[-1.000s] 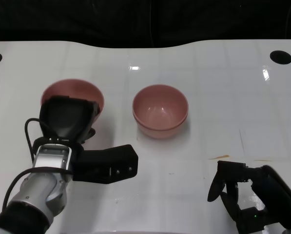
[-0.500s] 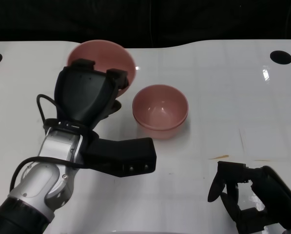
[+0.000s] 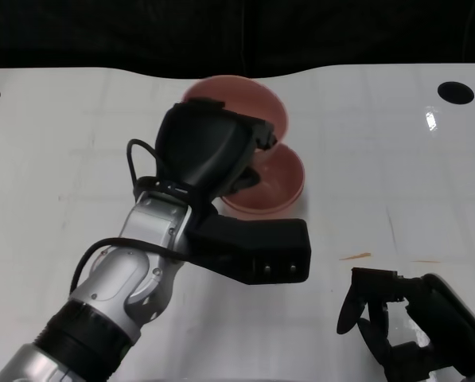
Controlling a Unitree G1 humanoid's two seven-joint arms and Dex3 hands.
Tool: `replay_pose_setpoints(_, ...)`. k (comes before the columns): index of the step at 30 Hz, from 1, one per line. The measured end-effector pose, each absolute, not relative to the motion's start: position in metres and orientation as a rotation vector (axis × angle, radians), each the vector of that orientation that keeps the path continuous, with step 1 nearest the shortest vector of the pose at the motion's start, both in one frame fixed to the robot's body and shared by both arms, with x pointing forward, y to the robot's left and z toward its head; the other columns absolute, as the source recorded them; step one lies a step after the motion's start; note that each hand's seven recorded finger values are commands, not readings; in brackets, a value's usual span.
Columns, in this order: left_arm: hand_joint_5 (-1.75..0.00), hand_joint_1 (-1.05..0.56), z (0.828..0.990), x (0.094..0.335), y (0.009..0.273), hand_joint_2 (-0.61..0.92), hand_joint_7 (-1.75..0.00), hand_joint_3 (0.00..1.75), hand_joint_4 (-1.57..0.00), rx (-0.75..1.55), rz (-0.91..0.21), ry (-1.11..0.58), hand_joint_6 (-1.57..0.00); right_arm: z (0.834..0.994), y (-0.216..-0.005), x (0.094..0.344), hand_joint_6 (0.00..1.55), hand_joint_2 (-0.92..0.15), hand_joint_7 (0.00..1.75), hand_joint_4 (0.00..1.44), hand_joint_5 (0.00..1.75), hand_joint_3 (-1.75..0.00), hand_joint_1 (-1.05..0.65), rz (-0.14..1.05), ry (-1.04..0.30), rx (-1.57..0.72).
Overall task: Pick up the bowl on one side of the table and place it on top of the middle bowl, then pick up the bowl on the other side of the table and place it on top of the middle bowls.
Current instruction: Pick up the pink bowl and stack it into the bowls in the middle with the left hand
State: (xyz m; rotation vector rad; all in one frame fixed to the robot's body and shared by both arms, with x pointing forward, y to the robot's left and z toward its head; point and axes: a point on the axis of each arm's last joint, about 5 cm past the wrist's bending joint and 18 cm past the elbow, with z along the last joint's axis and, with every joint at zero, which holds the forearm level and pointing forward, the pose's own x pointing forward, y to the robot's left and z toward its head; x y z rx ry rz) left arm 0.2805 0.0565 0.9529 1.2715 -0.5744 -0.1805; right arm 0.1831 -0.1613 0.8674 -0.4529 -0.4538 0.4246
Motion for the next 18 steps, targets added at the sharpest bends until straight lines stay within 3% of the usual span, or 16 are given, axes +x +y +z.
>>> replay_pose_setpoints(9,-1.75,-0.29,0.937,0.279,0.039,0.91,-0.25,0.07,-0.86,1.251,-0.308,-0.487,-1.17,0.867,-0.159,0.183,0.83,-0.34,1.50,0.99,1.75,-1.42,-0.30,0.423,-0.432,-0.458)
replay_pose_setpoints(11,-1.75,-0.28,0.933,0.280,0.037,0.91,-0.77,0.06,-0.86,1.255,-0.322,-0.475,-0.94,0.867,-0.158,0.183,0.82,-0.33,1.50,0.99,1.75,-1.42,-0.30,0.426,-0.433,-0.464)
replay_pose_setpoints(12,-1.75,-0.26,0.931,0.280,0.036,0.91,-1.13,0.06,-0.86,1.255,-0.332,-0.469,-0.82,0.868,-0.158,0.183,0.82,-0.33,1.50,0.99,1.75,-1.42,-0.30,0.427,-0.433,-0.466)
replay_pose_setpoints(14,-1.75,-0.26,0.927,0.280,0.035,0.91,-1.34,0.05,-0.86,1.250,-0.346,-0.461,-0.74,0.868,-0.157,0.184,0.82,-0.33,1.50,0.98,1.75,-1.43,-0.30,0.426,-0.431,-0.468)
replay_pose_setpoints(16,-1.75,-0.27,0.922,0.280,0.034,0.92,-1.30,0.09,-0.84,1.231,-0.359,-0.452,-0.70,0.868,-0.157,0.184,0.82,-0.33,1.50,0.98,1.75,-1.43,-0.30,0.426,-0.429,-0.468)
replay_pose_setpoints(18,-1.65,-0.29,0.917,0.281,0.033,0.92,-1.04,0.12,-0.77,1.213,-0.372,-0.442,-0.71,0.868,-0.157,0.183,0.81,-0.33,1.50,0.97,1.75,-1.43,-0.30,0.428,-0.427,-0.468)
